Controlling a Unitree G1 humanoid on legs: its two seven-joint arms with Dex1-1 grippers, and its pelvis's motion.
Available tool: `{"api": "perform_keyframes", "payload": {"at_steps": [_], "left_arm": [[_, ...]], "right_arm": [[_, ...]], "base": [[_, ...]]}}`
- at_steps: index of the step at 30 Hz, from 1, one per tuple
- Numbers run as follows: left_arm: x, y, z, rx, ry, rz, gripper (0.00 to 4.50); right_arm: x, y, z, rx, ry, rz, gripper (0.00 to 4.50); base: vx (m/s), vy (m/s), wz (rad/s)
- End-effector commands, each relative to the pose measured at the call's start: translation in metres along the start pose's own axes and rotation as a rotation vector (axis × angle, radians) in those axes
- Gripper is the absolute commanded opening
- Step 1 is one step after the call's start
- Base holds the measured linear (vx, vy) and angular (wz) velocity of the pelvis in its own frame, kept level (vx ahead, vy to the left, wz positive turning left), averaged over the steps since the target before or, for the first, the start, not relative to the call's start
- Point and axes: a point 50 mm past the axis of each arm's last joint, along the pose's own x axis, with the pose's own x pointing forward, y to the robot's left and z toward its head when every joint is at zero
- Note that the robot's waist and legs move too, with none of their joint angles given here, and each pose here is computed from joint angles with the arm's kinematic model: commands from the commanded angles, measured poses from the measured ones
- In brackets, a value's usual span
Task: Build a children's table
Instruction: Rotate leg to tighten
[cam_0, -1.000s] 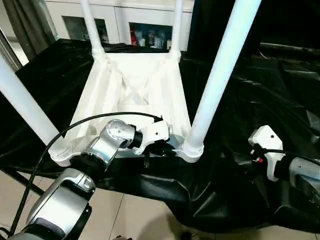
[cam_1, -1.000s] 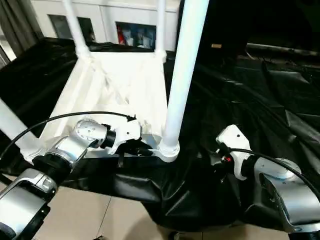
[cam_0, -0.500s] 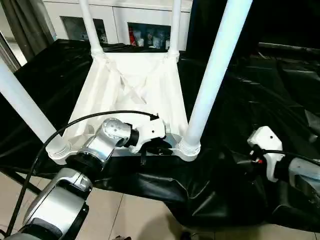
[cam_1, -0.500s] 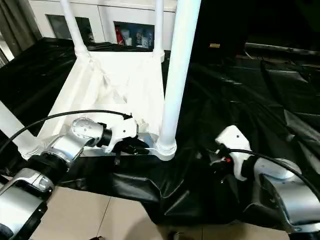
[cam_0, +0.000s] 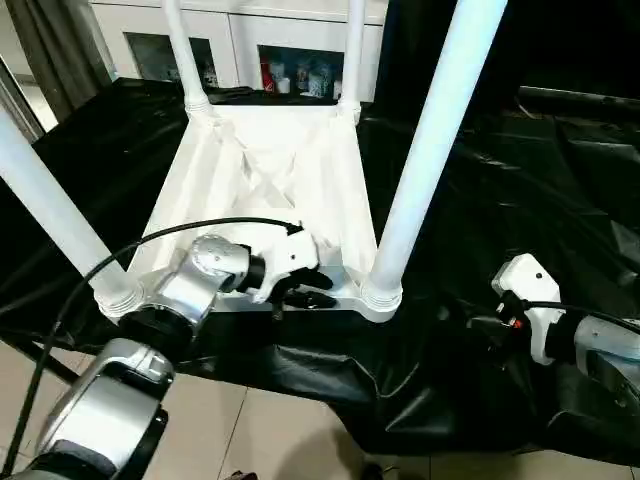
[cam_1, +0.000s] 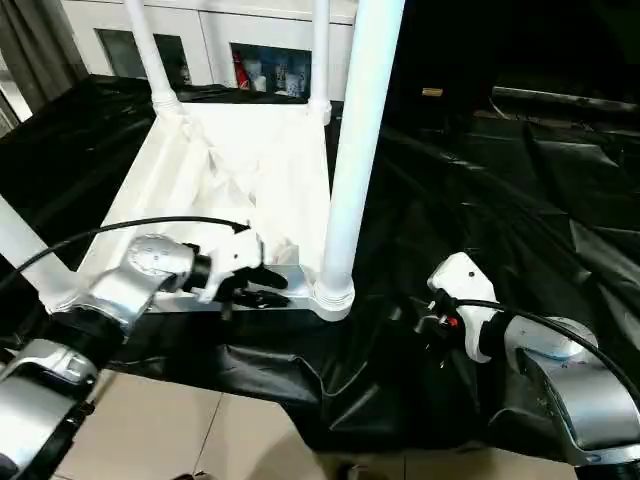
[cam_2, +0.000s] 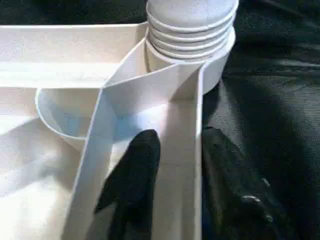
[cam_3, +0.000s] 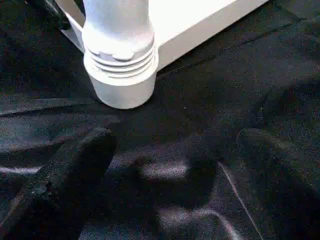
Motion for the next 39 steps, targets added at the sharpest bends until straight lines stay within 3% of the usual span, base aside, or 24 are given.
{"api": "perform_keyframes", "payload": {"at_steps": [1, 11, 17, 27, 39], "left_arm": [[-0.009, 0.004, -0.001, -0.005, -0.005, 0.036, 1.01], [-0.012, 0.002, -0.005, -0.025, -0.005, 0.018, 0.1], [-0.01, -0.001, -0.005, -0.041, -0.015, -0.004, 0.1], [0.024, -0.021, 0.016, -0.068, -0.155, -0.062, 0.1], [0.028, -0.017, 0.022, -0.051, -0.131, -0.012, 0.1]], "right_arm": [[0.002, 0.001, 0.0, -0.012, 0.007, 0.017, 4.5], [0.004, 0.001, 0.001, -0.016, 0.004, 0.021, 4.5], [0.007, 0.001, 0.002, -0.009, -0.009, 0.017, 4.5], [0.02, 0.002, 0.008, 0.078, -0.147, 0.01, 4.5], [0.033, 0.004, 0.015, 0.037, -0.153, 0.057, 4.5]], "base": [[0.0, 0.0, 0.0], [0.0, 0.0, 0.0], [0.0, 0.0, 0.0], [0.0, 0.0, 0.0], [0.0, 0.0, 0.0]]}}
